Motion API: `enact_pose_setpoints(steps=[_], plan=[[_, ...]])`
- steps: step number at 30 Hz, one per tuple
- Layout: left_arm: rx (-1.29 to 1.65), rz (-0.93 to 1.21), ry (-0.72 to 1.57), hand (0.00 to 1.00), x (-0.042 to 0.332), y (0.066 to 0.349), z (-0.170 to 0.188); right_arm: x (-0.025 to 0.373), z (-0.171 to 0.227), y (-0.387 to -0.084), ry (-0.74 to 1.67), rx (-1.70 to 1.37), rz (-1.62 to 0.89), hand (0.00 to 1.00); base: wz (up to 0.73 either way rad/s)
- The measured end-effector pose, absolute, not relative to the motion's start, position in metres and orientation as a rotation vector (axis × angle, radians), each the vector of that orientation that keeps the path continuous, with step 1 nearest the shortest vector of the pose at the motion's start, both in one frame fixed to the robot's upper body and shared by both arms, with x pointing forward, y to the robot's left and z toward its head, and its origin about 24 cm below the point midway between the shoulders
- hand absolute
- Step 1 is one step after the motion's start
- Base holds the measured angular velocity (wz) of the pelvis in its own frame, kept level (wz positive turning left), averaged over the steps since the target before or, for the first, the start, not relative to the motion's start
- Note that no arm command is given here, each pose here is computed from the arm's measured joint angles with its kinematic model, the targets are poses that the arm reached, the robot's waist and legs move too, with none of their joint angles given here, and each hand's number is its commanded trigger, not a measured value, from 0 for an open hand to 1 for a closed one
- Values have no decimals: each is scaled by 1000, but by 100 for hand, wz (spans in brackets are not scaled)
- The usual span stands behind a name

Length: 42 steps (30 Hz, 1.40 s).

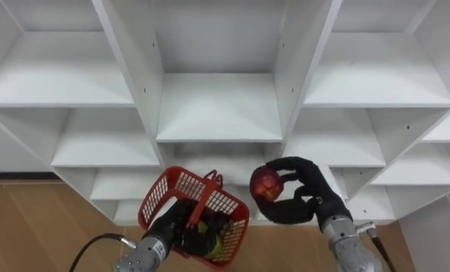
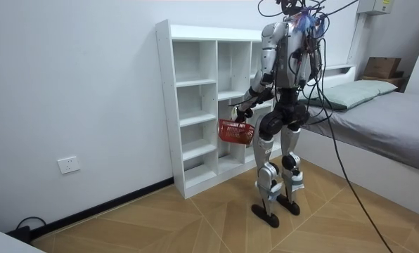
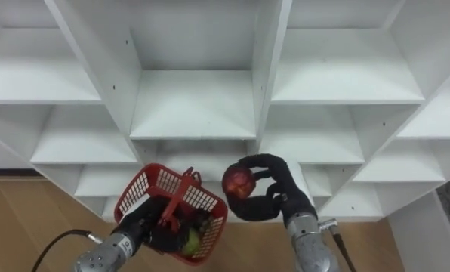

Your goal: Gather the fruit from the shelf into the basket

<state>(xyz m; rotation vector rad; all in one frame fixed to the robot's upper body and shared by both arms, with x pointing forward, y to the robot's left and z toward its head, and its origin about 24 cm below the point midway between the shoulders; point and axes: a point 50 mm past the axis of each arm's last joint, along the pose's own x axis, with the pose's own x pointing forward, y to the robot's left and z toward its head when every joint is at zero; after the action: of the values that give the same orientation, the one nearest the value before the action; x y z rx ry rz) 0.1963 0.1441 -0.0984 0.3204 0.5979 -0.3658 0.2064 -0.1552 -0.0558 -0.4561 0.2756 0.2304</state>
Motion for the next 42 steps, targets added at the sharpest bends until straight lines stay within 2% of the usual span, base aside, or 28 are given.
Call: enact_pose_setpoints(steps=[22,42], plan=[[346,-394,595,100,196,144,-98,197,-74,-140,371,-598,412,100,0],[324,-473,595,100,196,139,-97,200,-75,-139,383,-635,440,100,3]])
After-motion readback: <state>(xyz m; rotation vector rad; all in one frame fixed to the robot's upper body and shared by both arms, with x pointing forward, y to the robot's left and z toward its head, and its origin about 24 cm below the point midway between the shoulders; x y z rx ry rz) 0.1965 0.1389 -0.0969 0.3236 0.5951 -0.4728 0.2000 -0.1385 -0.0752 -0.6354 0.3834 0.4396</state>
